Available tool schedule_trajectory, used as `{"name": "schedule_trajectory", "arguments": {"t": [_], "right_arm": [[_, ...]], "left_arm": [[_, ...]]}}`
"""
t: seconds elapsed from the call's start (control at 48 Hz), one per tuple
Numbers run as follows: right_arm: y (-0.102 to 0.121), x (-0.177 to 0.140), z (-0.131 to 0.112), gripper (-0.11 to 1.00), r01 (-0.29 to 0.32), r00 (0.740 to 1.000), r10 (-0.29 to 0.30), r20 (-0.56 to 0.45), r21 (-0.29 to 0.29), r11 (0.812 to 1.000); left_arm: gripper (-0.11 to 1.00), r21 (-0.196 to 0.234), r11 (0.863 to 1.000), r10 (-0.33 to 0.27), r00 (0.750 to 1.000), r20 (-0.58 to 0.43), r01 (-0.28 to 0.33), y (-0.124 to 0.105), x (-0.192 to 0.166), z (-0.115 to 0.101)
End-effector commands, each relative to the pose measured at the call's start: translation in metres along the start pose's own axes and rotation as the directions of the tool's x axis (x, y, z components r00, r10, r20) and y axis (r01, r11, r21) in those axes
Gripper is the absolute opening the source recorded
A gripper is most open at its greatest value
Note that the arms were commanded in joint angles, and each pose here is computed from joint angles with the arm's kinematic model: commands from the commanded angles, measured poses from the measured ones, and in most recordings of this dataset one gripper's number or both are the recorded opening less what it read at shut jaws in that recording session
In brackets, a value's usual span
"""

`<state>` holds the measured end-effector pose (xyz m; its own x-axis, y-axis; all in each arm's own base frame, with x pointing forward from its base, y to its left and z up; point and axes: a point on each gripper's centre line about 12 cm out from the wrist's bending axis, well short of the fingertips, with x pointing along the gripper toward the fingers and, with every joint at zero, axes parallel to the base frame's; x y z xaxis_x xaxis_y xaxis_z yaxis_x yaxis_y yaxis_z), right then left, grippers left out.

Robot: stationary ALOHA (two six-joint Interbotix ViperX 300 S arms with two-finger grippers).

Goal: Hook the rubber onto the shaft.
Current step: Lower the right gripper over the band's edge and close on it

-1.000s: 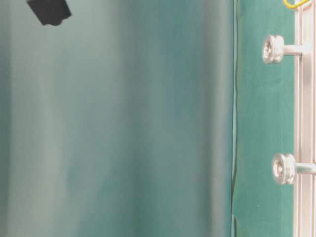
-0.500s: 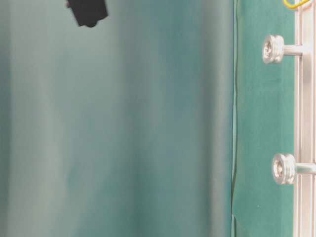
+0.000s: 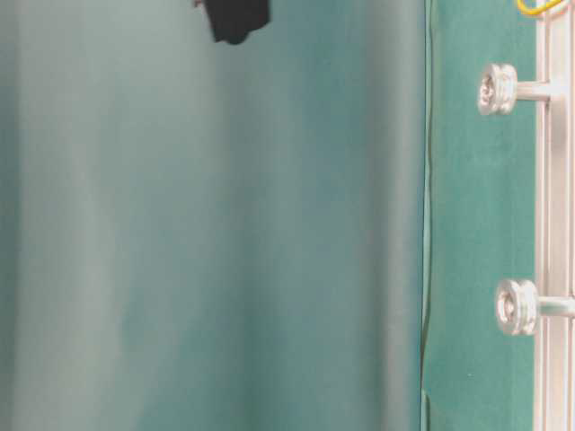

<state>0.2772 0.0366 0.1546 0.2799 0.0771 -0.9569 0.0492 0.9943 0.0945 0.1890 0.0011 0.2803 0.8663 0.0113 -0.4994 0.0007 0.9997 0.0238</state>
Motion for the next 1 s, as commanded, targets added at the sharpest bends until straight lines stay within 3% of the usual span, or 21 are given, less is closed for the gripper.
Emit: {"name": "schedule_trajectory", "arguments": {"t": [0.0, 0.479, 0.98], "right_arm": [[0.004, 0.002, 0.003, 0.94, -0.011, 1.000, 0.011, 0.023, -0.007, 1.000], [0.004, 0.029, -0.008, 0.94, -0.005, 1.000, 0.005, -0.002, -0.012, 1.000], [0.004, 0.031, -0.009, 0.94, -0.008, 1.000, 0.009, 0.022, -0.010, 1.000]], "left_arm": [[0.00, 0.002, 1.000, 0.003, 1.000, 0.025, -0.003, 0.001, -0.003, 0.011], [0.00, 0.000, 1.000, 0.002, 1.000, 0.025, -0.002, 0.001, -0.003, 0.011], [0.00, 0.002, 1.000, 0.003, 1.000, 0.025, -0.003, 0.001, -0.003, 0.011]]}}
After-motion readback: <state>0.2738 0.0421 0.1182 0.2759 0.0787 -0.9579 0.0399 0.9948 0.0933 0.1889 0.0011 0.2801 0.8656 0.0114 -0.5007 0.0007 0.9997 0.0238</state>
